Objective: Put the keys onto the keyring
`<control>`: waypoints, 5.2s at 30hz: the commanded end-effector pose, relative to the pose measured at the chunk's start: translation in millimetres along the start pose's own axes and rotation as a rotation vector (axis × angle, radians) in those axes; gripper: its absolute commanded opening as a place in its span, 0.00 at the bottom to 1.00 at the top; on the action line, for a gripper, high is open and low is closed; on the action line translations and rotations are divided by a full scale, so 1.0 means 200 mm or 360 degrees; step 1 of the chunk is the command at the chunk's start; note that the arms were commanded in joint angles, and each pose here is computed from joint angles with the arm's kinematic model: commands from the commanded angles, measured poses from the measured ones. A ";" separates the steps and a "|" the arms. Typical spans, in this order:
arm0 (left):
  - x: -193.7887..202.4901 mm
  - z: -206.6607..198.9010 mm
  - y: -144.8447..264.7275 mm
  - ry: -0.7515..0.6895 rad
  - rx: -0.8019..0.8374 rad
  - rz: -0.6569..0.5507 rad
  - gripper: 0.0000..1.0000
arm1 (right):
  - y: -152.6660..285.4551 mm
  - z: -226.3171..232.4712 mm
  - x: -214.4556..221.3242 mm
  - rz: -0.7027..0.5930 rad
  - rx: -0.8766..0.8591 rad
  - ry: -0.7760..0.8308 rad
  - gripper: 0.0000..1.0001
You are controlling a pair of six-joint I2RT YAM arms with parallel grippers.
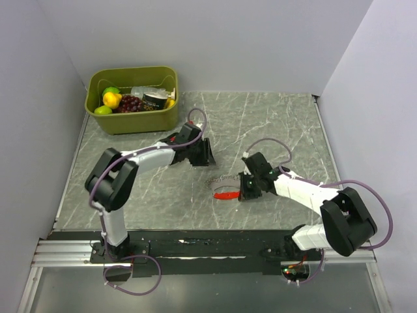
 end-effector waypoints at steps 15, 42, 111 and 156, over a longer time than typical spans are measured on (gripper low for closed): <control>0.24 0.01 -0.10 0.0028 0.0096 0.0220 0.40 | -0.16 -0.11 -0.02 0.0060 0.0035 -0.0227 0.00; 0.26 -0.14 0.13 -0.0082 0.0051 0.0046 0.48 | 0.05 -0.05 -0.22 -0.0163 0.0063 -0.0030 0.00; 0.00 -0.03 0.35 0.0076 0.0339 -0.0191 0.78 | 0.18 0.29 -0.23 -0.0170 -0.0312 0.0218 0.18; 0.16 -0.15 0.00 -0.0215 -0.0096 0.0236 0.58 | 0.02 -0.03 -0.45 -0.0215 -0.0328 -0.0213 0.65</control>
Point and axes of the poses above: each gripper's point midway between its finger pads, its own y axis back along the fingers, its own z axis along the line the jaws close on, x = y × z, the point moved 3 cm from there along y, back along the fingers, and after that the axes turned 4 degrees about -y, right-handed, at the moved point
